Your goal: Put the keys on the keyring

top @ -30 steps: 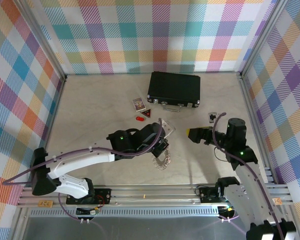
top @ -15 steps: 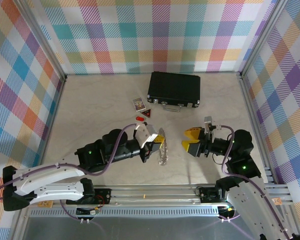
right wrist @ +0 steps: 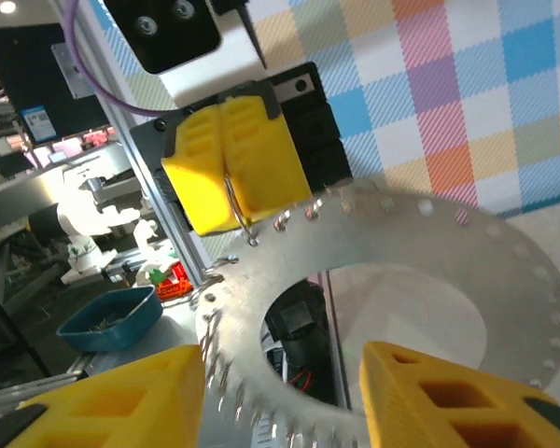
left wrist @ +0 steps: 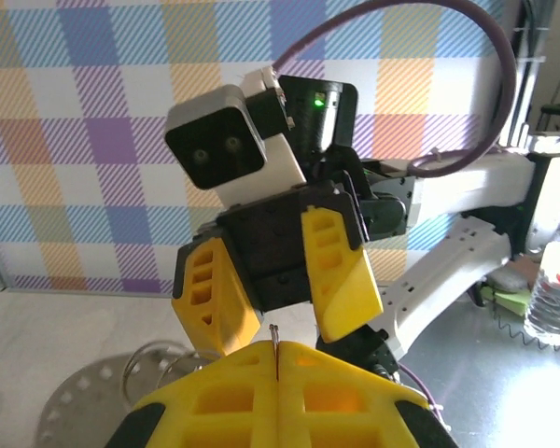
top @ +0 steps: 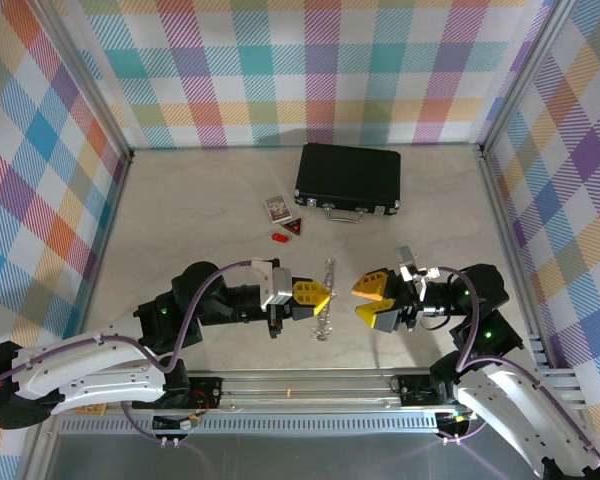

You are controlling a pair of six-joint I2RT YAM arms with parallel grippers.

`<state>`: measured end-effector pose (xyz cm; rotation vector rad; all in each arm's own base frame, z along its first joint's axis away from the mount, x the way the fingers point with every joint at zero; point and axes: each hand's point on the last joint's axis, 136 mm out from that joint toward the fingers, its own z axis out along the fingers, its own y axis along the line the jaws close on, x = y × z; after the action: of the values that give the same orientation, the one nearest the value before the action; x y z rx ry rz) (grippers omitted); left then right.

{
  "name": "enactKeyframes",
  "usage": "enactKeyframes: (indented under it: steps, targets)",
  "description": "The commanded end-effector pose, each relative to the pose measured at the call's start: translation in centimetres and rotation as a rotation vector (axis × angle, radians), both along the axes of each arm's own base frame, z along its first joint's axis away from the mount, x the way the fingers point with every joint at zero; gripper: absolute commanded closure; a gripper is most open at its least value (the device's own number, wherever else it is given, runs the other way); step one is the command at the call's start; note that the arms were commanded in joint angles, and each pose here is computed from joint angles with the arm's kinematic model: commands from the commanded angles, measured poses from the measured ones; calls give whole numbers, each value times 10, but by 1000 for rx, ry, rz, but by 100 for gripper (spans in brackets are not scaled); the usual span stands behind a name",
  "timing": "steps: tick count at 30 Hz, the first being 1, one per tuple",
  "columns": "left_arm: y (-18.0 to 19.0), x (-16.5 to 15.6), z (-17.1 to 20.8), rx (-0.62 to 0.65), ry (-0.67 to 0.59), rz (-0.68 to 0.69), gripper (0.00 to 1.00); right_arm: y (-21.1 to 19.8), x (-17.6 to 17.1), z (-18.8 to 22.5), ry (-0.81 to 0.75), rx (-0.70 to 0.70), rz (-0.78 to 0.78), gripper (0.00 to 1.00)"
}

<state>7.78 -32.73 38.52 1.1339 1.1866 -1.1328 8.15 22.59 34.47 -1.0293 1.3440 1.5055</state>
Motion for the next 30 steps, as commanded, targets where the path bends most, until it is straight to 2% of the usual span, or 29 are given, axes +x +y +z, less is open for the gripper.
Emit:
enactKeyframes:
  steps: [1,13,30]
  targets:
    - [5,-17,36,-97,-87,-75,100,2,-4,20,-110,38,-2,58]
    - [4,-21,40,-133,-90,-100,100,17,-18,27,-182,61,34,61]
    - [1,-18,34,-154,-66,-94,100,19,-20,38,-228,102,2,68]
